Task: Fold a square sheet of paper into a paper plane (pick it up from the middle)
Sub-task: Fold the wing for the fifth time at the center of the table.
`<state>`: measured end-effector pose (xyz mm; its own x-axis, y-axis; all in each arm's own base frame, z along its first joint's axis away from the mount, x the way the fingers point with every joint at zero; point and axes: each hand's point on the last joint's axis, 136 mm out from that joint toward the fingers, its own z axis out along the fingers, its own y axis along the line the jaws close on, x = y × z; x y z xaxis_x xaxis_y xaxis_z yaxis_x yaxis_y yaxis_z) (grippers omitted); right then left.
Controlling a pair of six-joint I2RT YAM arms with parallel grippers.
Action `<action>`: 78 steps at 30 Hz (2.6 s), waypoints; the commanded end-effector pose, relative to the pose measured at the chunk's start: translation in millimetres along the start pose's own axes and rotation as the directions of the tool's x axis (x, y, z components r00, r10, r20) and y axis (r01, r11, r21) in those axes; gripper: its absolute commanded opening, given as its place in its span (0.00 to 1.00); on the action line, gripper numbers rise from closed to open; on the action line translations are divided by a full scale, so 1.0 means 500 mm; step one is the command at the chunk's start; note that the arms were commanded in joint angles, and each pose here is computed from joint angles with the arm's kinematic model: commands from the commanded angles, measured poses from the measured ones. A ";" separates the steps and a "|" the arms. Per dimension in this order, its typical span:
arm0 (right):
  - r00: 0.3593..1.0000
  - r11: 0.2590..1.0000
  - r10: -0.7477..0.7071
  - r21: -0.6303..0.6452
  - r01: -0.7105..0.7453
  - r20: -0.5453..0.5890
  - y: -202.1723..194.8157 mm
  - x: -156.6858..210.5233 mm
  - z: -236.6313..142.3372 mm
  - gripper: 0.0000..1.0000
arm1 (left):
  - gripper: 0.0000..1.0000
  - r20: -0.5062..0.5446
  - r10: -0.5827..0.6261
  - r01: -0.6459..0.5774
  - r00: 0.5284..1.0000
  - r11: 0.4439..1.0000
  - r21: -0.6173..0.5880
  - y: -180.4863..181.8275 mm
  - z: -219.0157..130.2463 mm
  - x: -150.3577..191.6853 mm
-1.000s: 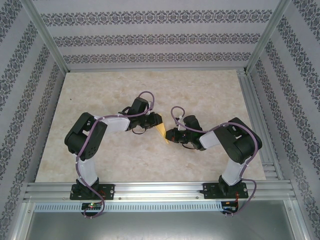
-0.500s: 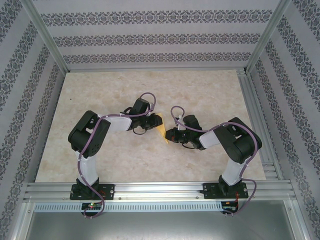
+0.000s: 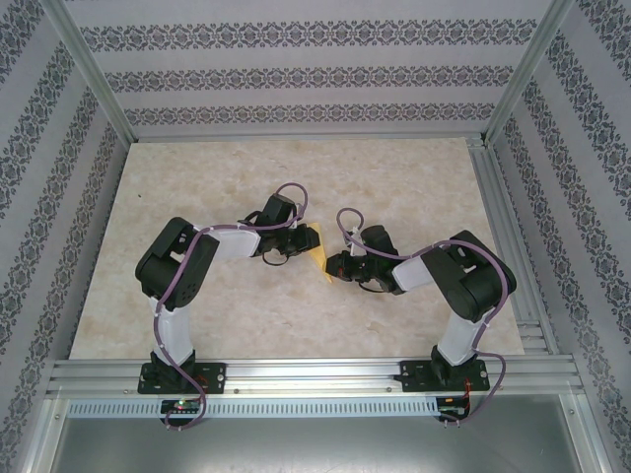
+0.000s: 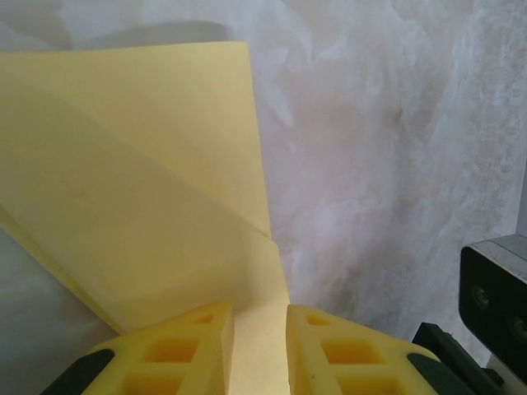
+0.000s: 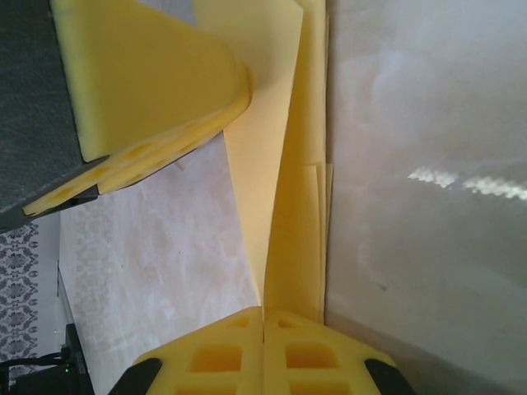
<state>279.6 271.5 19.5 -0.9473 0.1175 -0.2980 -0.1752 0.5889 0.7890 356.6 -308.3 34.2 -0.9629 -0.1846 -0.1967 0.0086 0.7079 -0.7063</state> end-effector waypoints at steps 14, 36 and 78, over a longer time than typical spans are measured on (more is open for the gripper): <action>0.999 0.998 0.027 0.059 -0.024 -0.042 -0.033 0.019 0.011 0.02 | 0.24 -0.043 0.020 -0.023 0.999 0.997 -0.072 0.036 0.028 0.013; 0.987 0.997 -0.007 0.071 0.019 -0.163 0.004 0.063 -0.024 0.08 | 0.24 -0.064 -0.022 0.012 0.998 0.990 -0.143 0.071 0.031 0.028; 0.977 0.980 -0.140 0.118 0.161 -0.163 0.099 -0.018 -0.020 0.18 | 0.23 -0.082 -0.032 0.020 0.996 0.990 -0.141 0.079 0.037 0.038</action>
<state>268.6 282.0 64.8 -0.9480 -0.0839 -0.3071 -0.2743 0.7050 0.6540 358.5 -309.0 24.3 -0.9701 -0.1613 -0.1813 0.0050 0.7337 -0.6794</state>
